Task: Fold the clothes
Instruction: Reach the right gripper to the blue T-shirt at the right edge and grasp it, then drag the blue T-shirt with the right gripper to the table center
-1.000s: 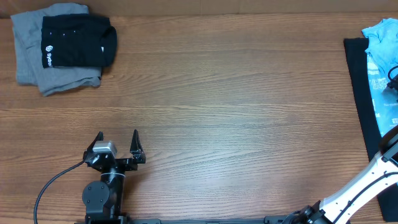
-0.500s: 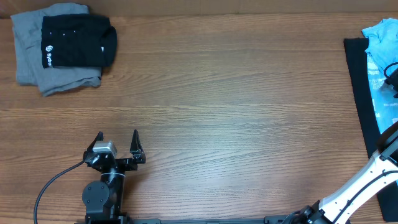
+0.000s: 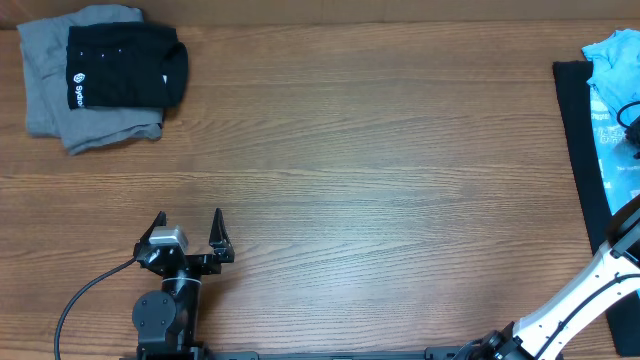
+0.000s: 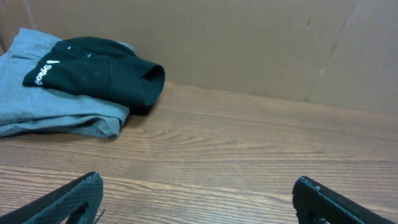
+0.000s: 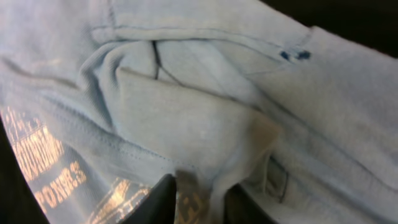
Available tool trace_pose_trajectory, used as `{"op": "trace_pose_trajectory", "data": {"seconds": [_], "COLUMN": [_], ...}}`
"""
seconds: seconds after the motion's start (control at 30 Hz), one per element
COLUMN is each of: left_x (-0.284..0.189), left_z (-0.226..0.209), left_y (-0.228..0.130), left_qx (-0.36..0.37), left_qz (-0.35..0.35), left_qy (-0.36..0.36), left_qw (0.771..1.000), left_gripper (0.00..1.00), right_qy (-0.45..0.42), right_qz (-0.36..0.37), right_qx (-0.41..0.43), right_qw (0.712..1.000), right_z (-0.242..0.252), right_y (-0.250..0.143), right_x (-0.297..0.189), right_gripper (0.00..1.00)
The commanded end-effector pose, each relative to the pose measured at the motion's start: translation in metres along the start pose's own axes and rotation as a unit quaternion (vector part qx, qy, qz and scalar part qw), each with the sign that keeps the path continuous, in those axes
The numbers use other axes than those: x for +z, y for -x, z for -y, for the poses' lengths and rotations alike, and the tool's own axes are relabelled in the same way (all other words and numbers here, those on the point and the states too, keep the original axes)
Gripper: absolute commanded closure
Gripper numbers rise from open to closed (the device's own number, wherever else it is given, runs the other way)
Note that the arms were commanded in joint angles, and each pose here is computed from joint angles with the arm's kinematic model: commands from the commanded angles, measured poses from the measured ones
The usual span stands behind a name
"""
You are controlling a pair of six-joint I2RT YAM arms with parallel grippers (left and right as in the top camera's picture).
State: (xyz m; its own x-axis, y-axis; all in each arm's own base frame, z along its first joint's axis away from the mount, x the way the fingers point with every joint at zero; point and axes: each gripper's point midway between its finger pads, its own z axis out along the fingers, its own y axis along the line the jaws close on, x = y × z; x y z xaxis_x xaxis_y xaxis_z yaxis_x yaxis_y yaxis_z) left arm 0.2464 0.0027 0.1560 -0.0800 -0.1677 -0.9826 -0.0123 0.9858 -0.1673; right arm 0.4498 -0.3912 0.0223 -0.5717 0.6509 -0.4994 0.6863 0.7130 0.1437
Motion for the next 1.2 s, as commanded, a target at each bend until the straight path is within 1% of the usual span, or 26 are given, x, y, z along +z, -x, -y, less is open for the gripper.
{"op": "trace_pose_trajectory", "data": {"seconds": [0.0, 0.03, 0.17, 0.33, 0.4, 0.5, 0.53, 0.57, 0.67, 0.8, 0.83, 0.87, 0.97, 1.07, 1.1, 1.17], "left_x": [0.0, 0.0, 0.0, 0.0, 0.0, 0.0, 0.0, 0.0, 0.0, 0.0, 0.0, 0.0, 0.0, 0.0, 0.0, 0.0], "left_z": [0.001, 0.001, 0.001, 0.001, 0.001, 0.001, 0.001, 0.001, 0.001, 0.001, 0.001, 0.001, 0.001, 0.001, 0.001, 0.001], "left_y": [0.0, 0.0, 0.0, 0.0, 0.0, 0.0, 0.0, 0.0, 0.0, 0.0, 0.0, 0.0, 0.0, 0.0, 0.0, 0.0], "left_qx": [0.004, 0.004, 0.004, 0.004, 0.004, 0.004, 0.004, 0.004, 0.004, 0.004, 0.004, 0.004, 0.004, 0.004, 0.004, 0.004], "left_qz": [0.003, 0.003, 0.003, 0.003, 0.003, 0.003, 0.003, 0.003, 0.002, 0.003, 0.003, 0.003, 0.003, 0.003, 0.003, 0.003], "left_qy": [-0.001, -0.001, -0.001, -0.001, -0.001, -0.001, -0.001, -0.001, -0.001, -0.001, -0.001, -0.001, -0.001, -0.001, -0.001, -0.001], "left_qw": [1.0, 1.0, 1.0, 1.0, 1.0, 1.0, 1.0, 1.0, 1.0, 1.0, 1.0, 1.0, 1.0, 1.0, 1.0, 1.0], "left_gripper": [0.0, 0.0, 0.0, 0.0, 0.0, 0.0, 0.0, 0.0, 0.0, 0.0, 0.0, 0.0, 0.0, 0.0, 0.0, 0.0], "right_qy": [-0.005, -0.005, 0.002, 0.056, 0.091, 0.157, 0.21, 0.237, 0.287, 0.343, 0.365, 0.38, 0.422, 0.471, 0.492, 0.52], "right_qz": [-0.008, -0.011, -0.016, 0.009, 0.034, 0.054, 0.057, 0.054, 0.035, -0.007, -0.019, -0.028, -0.049, -0.073, -0.082, -0.095], "right_qx": [0.01, 0.01, 0.011, 0.006, 0.006, 0.001, -0.016, -0.029, -0.048, -0.093, -0.126, -0.141, -0.175, -0.224, -0.245, -0.272], "right_qw": [1.0, 1.0, 1.0, 0.998, 0.995, 0.986, 0.976, 0.97, 0.956, 0.935, 0.922, 0.914, 0.888, 0.85, 0.832, 0.804], "right_z": [0.003, 0.003, 0.0, -0.027, -0.048, -0.089, -0.125, -0.146, -0.201, -0.291, -0.335, -0.364, -0.434, -0.507, -0.532, -0.564], "right_y": [-0.007, -0.008, -0.01, 0.011, 0.028, 0.042, 0.042, 0.039, 0.023, -0.022, -0.047, -0.066, -0.117, -0.19, -0.223, -0.272], "right_x": [0.008, 0.008, 0.005, -0.024, -0.05, -0.088, -0.111, -0.122, -0.139, -0.152, -0.161, -0.169, -0.196, -0.237, -0.256, -0.284], "right_gripper": [0.93, 0.96, 0.96, 0.96, 0.96, 0.96, 0.96, 0.96, 0.96, 0.96, 0.96, 0.96, 0.96, 0.96, 0.96, 0.96]}}
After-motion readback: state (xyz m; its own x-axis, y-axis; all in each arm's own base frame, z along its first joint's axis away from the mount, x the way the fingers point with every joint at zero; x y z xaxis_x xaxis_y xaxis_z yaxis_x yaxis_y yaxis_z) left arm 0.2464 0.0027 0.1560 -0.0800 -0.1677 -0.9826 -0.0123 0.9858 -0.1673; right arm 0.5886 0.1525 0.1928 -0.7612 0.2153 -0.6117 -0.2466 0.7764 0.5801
